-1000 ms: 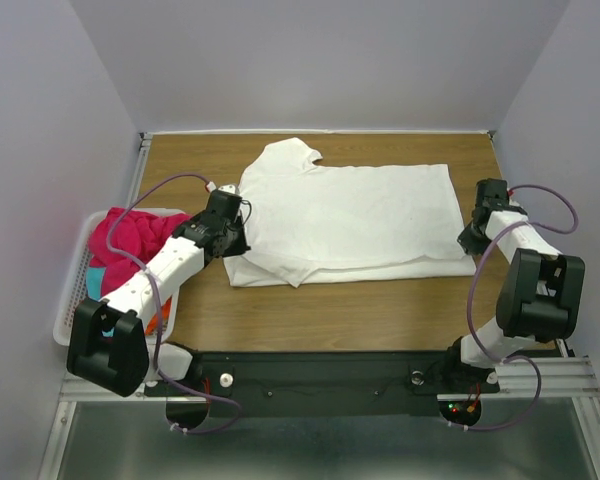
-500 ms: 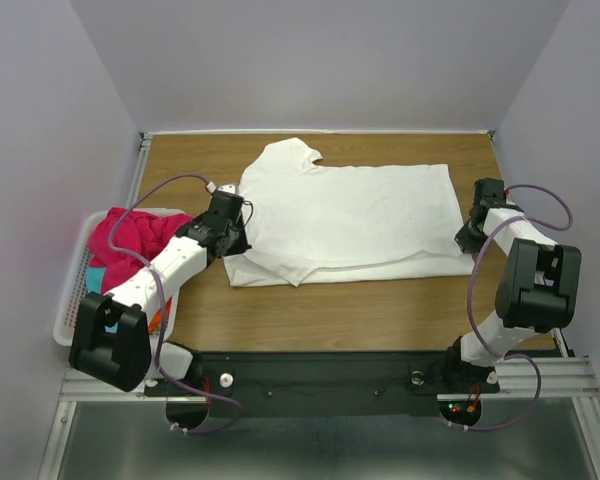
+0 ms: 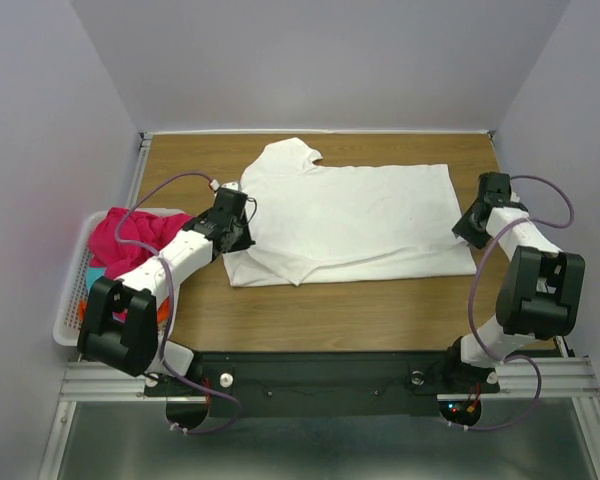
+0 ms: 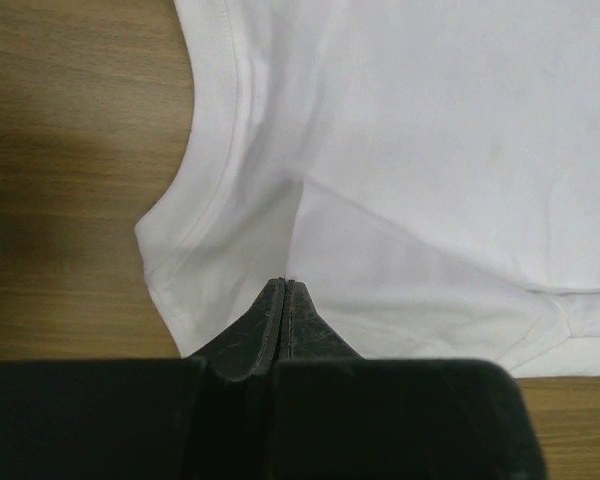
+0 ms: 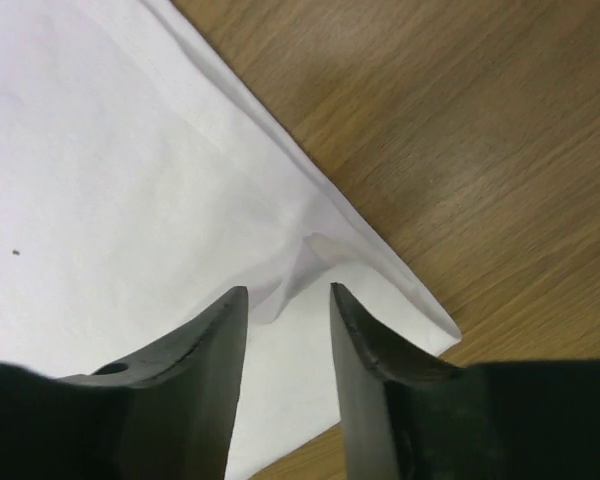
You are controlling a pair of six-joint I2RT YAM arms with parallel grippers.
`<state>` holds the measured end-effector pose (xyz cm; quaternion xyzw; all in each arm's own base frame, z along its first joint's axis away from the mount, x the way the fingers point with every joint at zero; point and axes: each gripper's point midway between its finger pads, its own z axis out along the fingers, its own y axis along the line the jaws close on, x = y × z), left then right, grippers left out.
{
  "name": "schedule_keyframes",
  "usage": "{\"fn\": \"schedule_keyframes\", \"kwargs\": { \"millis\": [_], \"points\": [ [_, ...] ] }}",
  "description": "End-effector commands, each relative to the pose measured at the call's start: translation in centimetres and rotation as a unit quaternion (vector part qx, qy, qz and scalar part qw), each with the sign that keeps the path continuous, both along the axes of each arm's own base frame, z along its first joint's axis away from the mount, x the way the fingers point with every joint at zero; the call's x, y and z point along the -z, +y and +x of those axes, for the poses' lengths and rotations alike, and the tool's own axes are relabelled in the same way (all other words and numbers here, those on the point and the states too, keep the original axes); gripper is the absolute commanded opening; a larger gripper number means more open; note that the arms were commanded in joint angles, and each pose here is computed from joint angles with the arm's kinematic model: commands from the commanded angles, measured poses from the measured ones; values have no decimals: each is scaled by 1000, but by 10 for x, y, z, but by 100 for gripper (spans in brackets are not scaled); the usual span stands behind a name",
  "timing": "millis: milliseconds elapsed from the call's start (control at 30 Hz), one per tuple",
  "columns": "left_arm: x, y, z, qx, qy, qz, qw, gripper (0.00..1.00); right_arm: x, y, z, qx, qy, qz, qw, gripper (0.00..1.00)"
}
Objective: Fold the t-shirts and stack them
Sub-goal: Fold the tshirt
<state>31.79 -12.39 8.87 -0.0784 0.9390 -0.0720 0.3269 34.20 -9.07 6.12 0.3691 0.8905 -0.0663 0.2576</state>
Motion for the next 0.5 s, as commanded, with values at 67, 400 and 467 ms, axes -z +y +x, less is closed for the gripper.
{"fn": "schedule_keyframes", "kwargs": {
  "millis": [67, 400, 467],
  "points": [
    [-27, -13, 27, 17, -40, -7, 999, 0, -48, 5, 17, -26, -84, 2, 996, 57],
    [-30, -30, 32, 43, -37, -9, 998, 0, -75, 25, 1, -65, -132, 22, 989, 76],
    [-34, -34, 35, 47, -43, -6, 998, 0, -73, 31, -3, -76, -132, 33, 988, 76]
  ]
}}
